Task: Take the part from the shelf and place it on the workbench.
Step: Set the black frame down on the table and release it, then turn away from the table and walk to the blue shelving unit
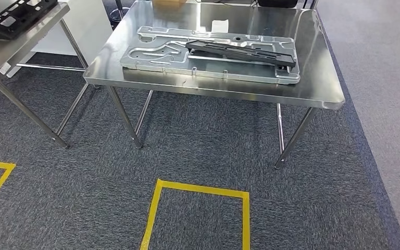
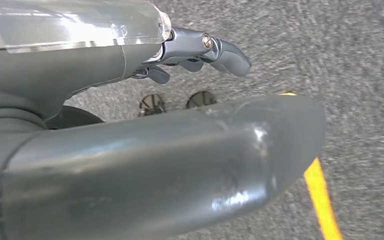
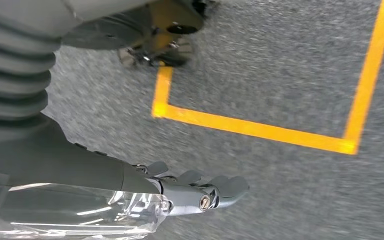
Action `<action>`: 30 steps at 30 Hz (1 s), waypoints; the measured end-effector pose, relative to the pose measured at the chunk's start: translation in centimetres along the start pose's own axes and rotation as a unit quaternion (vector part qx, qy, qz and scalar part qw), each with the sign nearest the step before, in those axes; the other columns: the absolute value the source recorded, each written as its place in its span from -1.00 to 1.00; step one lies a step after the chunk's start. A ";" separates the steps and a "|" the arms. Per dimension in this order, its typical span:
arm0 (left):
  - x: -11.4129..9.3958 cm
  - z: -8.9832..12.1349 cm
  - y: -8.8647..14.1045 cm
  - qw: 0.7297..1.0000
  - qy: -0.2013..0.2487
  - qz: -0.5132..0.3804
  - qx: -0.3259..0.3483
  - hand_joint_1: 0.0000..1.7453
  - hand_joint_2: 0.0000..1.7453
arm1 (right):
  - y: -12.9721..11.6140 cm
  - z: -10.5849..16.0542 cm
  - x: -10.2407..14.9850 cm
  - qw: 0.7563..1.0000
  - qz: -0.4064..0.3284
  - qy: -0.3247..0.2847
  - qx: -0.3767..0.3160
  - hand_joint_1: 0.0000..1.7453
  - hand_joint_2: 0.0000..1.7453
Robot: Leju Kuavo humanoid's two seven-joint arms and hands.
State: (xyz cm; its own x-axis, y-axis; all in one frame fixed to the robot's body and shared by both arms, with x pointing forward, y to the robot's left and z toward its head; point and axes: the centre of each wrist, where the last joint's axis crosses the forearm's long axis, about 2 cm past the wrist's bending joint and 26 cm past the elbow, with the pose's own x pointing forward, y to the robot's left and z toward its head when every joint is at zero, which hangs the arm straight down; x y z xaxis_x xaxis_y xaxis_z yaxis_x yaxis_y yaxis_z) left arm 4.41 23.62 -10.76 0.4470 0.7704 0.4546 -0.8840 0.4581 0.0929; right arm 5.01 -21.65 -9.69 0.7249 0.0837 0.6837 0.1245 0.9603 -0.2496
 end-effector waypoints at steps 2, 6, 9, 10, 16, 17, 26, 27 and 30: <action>0.0 0.0 0.0 1.000 0.001 0.003 0.002 -1.00 -1.00 | 0.3 0.2 -0.3 1.000 -0.018 0.025 0.000 -1.00 -1.00; -0.1 0.0 0.2 1.000 -0.002 0.009 0.007 -1.00 -1.00 | 0.3 0.7 -1.3 0.994 -0.043 0.096 0.023 -1.00 -1.00; -0.3 0.1 0.1 1.000 -0.006 0.013 0.014 -1.00 -1.00 | -0.4 1.6 -2.9 0.984 -0.042 0.162 0.061 -1.00 -1.00; -0.3 0.1 0.1 1.000 -0.007 0.014 0.016 -1.00 -1.00 | -0.5 1.9 -3.4 0.981 -0.039 0.179 0.070 -1.00 -1.00; -0.7 0.4 -0.1 1.000 -0.001 0.013 0.022 -1.00 -1.00 | -0.8 2.4 -4.1 0.975 0.012 0.200 0.093 -1.00 -1.00; -0.7 0.5 -0.2 1.000 0.000 0.014 0.023 -1.00 -1.00 | -0.8 2.4 -4.1 0.976 0.019 0.198 0.093 -1.00 -1.00; -1.0 0.7 -0.4 0.999 0.005 0.019 0.028 -1.00 -1.00 | -1.2 2.2 -4.2 0.977 0.036 0.188 0.090 -1.00 -1.00; -1.0 0.8 -0.4 0.999 0.005 0.019 0.028 -1.00 -1.00 | -1.2 2.2 -4.1 0.977 0.035 0.188 0.090 -1.00 -1.00; -1.2 0.8 -0.3 0.999 0.008 0.020 0.034 -1.00 -1.00 | -1.2 2.1 -4.1 0.977 0.037 0.191 0.092 -1.00 -1.00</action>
State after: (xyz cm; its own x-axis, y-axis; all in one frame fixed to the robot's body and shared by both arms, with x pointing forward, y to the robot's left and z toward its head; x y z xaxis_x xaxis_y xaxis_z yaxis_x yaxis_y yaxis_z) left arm 4.06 22.22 -10.60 0.4126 0.7945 0.4456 -0.9083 0.3962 0.1347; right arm 0.47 -22.54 -10.70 0.9314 0.0823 0.3546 -0.0353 0.9899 -0.1369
